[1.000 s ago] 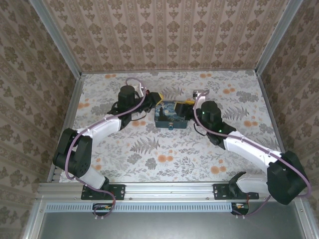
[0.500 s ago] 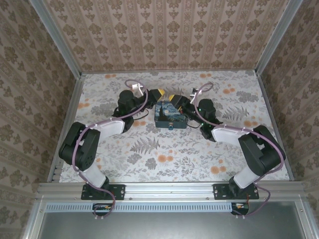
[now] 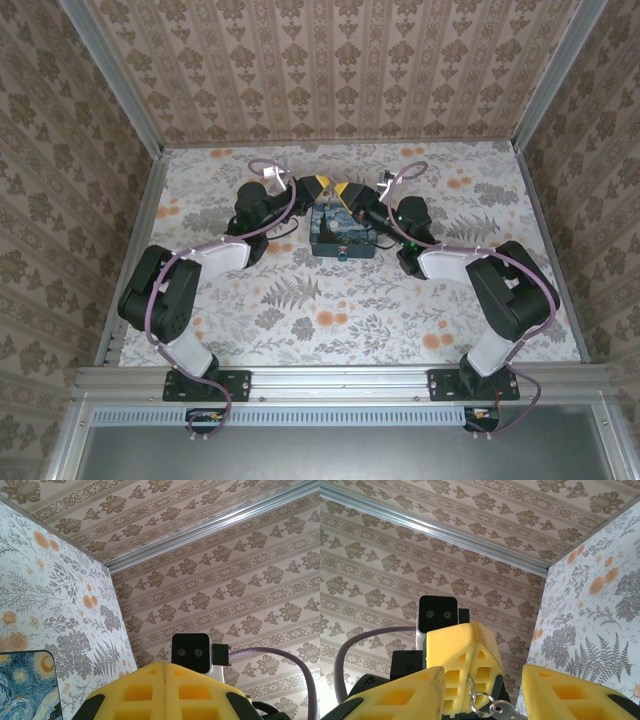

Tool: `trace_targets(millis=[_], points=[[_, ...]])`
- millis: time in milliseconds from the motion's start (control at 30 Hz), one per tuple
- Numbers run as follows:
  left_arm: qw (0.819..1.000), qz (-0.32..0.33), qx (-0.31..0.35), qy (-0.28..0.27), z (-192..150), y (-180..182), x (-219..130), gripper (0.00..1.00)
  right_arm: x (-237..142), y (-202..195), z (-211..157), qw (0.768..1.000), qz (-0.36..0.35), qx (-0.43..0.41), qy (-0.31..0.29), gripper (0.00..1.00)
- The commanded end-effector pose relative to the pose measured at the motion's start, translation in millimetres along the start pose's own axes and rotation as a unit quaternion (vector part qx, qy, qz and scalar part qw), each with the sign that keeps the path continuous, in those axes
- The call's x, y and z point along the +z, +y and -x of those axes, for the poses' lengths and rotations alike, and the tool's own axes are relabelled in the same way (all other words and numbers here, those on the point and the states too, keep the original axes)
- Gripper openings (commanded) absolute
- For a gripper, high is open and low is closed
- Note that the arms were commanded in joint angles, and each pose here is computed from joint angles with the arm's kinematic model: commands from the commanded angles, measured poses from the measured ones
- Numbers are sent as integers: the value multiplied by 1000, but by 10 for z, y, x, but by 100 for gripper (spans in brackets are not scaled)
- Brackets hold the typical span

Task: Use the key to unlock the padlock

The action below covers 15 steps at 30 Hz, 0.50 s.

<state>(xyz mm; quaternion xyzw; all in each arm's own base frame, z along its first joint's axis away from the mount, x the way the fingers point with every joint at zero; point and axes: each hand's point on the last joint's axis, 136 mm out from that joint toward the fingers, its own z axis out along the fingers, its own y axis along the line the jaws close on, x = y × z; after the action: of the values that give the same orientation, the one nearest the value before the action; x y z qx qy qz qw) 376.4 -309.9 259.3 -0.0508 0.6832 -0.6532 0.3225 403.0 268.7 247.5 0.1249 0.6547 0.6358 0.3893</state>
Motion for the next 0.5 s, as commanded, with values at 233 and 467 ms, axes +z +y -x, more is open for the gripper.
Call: trace_targets(millis=[233, 467], points=[[1000, -24, 10, -4, 3, -144, 42, 0, 163, 196, -92, 999, 47, 2, 21, 41], [1000, -19, 11, -5, 1, -108, 49, 0, 180, 219, -144, 998, 53, 4, 27, 37]])
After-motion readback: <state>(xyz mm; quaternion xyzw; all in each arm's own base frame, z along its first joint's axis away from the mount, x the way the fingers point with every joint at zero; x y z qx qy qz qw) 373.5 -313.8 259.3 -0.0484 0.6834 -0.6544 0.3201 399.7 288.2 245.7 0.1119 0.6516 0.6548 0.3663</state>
